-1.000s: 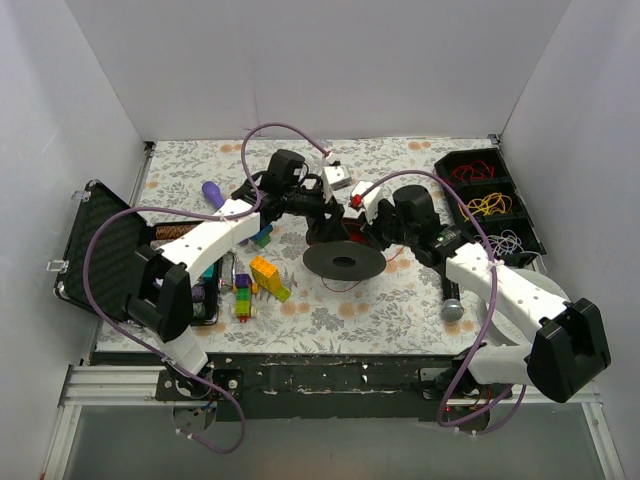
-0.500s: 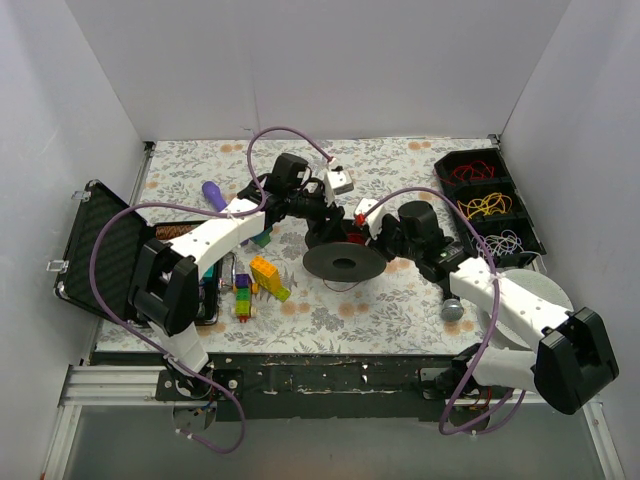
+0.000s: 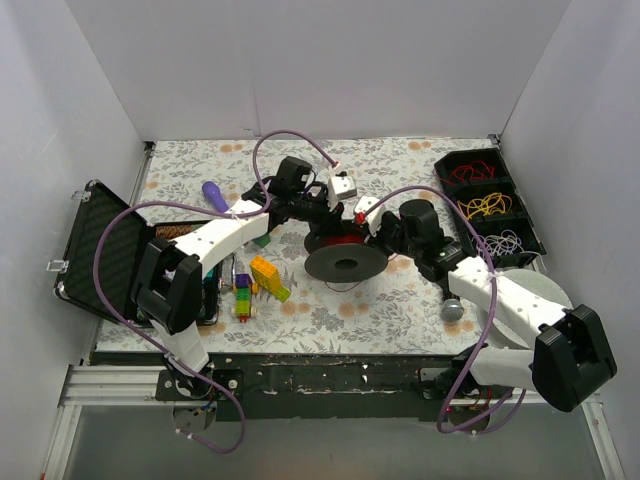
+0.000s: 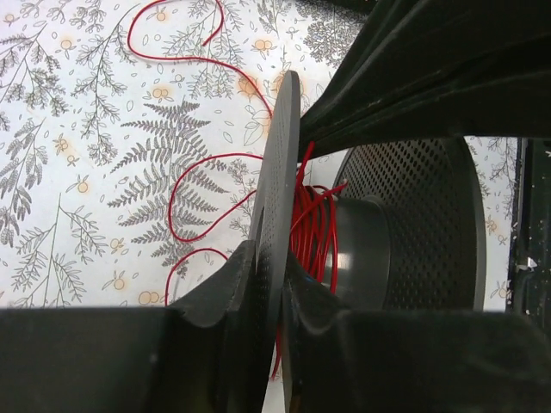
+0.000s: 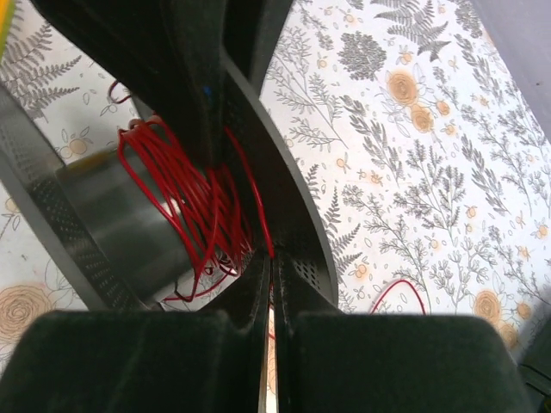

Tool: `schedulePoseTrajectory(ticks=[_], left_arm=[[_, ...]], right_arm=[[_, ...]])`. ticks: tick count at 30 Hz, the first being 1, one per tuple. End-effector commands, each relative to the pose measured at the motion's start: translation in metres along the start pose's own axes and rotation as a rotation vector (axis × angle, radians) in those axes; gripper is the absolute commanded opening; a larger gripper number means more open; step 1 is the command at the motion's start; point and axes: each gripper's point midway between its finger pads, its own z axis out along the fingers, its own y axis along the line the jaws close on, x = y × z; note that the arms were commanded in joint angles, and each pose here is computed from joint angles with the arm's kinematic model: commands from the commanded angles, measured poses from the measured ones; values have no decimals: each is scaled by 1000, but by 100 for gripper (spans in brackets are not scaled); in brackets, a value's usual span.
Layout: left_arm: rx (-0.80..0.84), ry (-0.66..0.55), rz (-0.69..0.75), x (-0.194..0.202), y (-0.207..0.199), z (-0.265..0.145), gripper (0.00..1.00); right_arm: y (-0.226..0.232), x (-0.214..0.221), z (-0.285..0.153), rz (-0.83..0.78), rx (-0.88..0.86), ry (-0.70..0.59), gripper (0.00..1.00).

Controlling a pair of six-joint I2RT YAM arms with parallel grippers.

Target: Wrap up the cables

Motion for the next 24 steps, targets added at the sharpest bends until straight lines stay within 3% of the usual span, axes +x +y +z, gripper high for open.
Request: schedulePoseTrajectory(ticks=[1, 2, 7, 8, 10, 14, 16, 20, 24], left_arm=[[-8, 15, 3, 4, -2, -1, 4], [-7, 14, 1, 4, -2, -1, 0], [-39, 19, -26, 4, -1, -5, 0], [-56, 18, -41, 2, 1, -7, 0], [-135, 8, -84, -3, 11, -12, 0], [-271, -43, -150, -28, 27, -33, 0], [-302, -84, -174, -44, 28, -46, 0], [-336, -140, -186, -69, 26, -68, 0], [-321, -178, -213, -89, 15, -81, 0]], right_arm=[[-8, -28, 0, -13, 16, -81, 1], [-9, -28, -1, -9, 21, -84, 1], [-19, -28, -6, 30, 55, -93, 1], [-23, -30, -8, 43, 64, -96, 7], [-28, -35, -14, 67, 74, -98, 38], [-41, -57, -35, 128, 90, -177, 66], [-48, -69, -49, 187, 83, -234, 75], [-73, -73, -71, 360, 116, -295, 77], [-113, -34, -84, 611, 282, -264, 77]])
